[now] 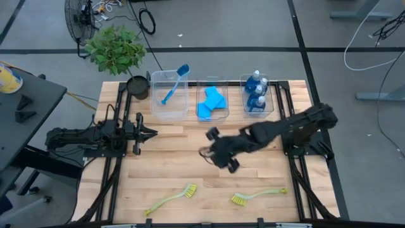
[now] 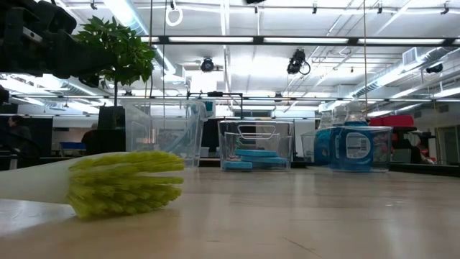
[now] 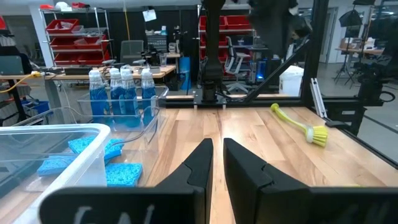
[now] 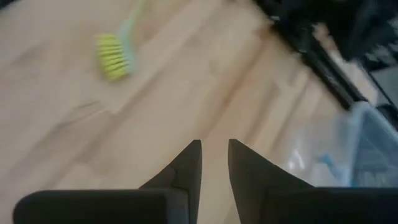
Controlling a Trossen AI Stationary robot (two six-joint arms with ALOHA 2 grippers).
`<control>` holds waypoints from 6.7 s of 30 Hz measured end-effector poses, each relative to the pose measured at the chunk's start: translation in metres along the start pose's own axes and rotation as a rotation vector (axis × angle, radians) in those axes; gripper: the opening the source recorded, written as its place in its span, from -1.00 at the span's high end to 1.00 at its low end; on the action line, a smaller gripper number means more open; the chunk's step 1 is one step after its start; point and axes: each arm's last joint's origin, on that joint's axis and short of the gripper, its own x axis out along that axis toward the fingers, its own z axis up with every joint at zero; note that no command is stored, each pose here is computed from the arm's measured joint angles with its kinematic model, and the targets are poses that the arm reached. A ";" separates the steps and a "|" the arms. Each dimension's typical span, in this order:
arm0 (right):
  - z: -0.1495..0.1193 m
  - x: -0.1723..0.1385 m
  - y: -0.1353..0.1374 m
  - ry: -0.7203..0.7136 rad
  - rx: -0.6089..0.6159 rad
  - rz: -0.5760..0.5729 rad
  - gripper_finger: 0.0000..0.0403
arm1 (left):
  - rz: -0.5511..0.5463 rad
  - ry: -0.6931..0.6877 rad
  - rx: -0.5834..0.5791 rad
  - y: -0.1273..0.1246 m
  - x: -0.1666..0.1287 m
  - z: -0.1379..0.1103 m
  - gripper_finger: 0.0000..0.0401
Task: Pick & Place Kitchen Sink Supplies
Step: Put the yellow cleaning brush into the left transparent bin
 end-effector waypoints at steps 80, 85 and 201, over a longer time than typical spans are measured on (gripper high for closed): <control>-0.114 0.013 0.253 0.057 0.266 0.393 0.03 | 0.000 0.000 0.000 0.000 0.000 0.000 0.78; -0.117 0.017 0.251 0.029 0.286 0.386 0.03 | 0.000 0.000 0.000 0.000 0.000 0.000 0.78; -0.028 -0.012 -0.042 -0.603 0.651 -0.189 0.82 | 0.000 0.000 0.000 0.000 0.000 0.000 0.78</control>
